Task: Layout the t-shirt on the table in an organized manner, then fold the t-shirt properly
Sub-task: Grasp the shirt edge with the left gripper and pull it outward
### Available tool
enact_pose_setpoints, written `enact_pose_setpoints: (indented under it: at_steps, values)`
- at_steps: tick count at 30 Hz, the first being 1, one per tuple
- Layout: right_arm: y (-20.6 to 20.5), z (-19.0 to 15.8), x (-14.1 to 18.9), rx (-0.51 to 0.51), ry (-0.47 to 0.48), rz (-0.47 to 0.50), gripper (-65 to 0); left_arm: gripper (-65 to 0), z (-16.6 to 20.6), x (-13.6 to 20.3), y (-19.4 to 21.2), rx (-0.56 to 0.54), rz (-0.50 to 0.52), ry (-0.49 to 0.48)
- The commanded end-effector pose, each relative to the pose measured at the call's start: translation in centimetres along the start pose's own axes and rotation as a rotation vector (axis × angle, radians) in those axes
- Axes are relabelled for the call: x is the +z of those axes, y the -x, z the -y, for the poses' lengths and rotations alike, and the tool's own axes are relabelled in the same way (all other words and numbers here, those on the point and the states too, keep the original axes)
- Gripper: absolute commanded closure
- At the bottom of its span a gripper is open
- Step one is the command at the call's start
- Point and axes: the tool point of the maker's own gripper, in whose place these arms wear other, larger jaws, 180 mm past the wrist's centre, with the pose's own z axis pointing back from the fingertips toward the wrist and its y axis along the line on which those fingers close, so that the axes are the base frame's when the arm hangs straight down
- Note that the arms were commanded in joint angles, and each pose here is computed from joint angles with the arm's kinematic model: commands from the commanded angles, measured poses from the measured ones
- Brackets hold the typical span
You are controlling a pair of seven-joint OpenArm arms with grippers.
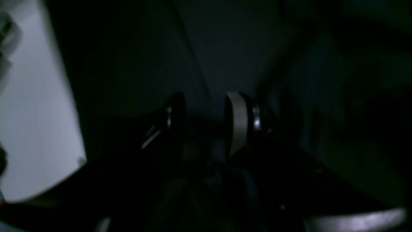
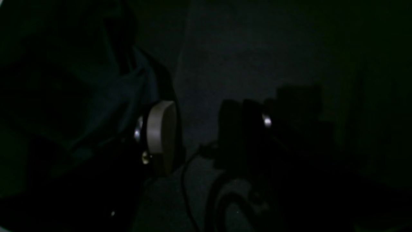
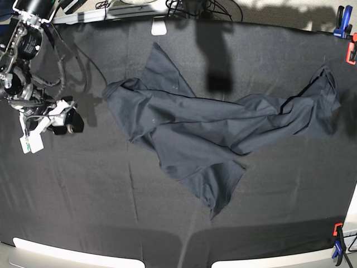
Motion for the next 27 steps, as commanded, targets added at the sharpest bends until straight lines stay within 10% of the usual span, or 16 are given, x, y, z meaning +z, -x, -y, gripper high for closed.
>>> enact_pose_setpoints:
  at_steps: [1, 18, 27]
  values:
    - [-1.7, -0.2, 0.5, 0.021, -0.014, 0.056, -32.1, -19.0, -0.2, -0.1, -0.5, -0.006, 0.035, -0.015]
    - [-2.0, -0.8, 0.5, 0.008, -0.046, 0.075, -32.1, -19.0, -2.6, -8.4, 6.7, 0.423, 0.091, -0.094]
    - [-2.0, -0.8, 0.5, 0.008, -0.046, 0.076, -32.1, -19.0, -4.5, -10.0, 10.4, 0.413, -0.064, -0.166]
